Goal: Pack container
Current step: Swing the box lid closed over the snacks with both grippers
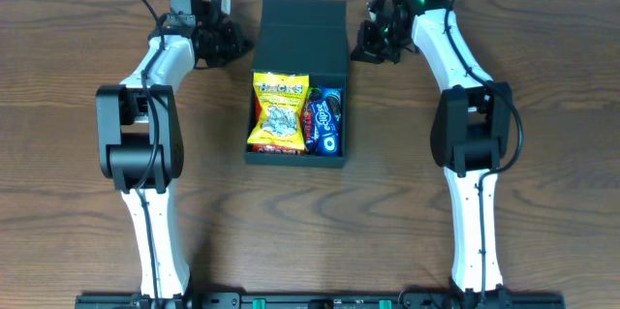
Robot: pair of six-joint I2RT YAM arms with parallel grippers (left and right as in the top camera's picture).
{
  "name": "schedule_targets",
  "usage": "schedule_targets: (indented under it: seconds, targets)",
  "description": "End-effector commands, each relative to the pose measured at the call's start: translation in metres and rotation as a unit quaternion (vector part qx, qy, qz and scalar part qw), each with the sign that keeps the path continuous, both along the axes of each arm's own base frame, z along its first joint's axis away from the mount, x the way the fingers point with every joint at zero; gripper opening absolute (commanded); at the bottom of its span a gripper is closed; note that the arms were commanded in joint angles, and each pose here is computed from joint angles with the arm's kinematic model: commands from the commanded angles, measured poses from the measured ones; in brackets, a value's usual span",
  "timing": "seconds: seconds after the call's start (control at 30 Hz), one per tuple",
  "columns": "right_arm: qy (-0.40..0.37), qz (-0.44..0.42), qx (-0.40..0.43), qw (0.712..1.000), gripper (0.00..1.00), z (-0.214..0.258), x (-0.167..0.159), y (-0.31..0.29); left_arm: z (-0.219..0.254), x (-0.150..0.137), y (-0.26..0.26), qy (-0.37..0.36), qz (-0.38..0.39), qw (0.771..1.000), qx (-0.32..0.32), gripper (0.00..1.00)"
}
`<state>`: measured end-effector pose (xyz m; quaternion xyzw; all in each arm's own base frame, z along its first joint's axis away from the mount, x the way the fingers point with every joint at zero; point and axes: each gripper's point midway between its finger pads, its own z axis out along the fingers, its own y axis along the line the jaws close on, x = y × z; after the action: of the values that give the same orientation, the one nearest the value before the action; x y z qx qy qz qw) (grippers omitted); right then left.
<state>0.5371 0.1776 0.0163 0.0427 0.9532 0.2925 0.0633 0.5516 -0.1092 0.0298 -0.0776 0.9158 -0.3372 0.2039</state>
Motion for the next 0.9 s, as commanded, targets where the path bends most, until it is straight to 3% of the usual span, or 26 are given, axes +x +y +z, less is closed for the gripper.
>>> schedule_targets:
  seconds: [0.0, 0.47, 0.63, 0.87]
  targets:
    - [0.025, -0.006, 0.033, 0.999, 0.02, -0.012, -0.003, 0.009, -0.004, -0.003, -0.009, 0.018, -0.003, 1.0, -0.017, 0.06]
    - [-0.038, 0.064, 0.155, 0.985, 0.02, 0.026, 0.006, 0.037, 0.013, -0.009, -0.032, 0.015, -0.044, 0.995, -0.083, 0.06]
    - [-0.09, 0.079, 0.143, 0.982, 0.02, 0.056, 0.016, 0.028, 0.043, -0.003, -0.025, -0.027, -0.068, 0.994, -0.081, 0.06]
    - [-0.178, 0.105, 0.13, 0.97, 0.02, 0.122, 0.024, 0.026, 0.12, -0.003, -0.023, -0.142, -0.114, 0.982, -0.045, 0.06]
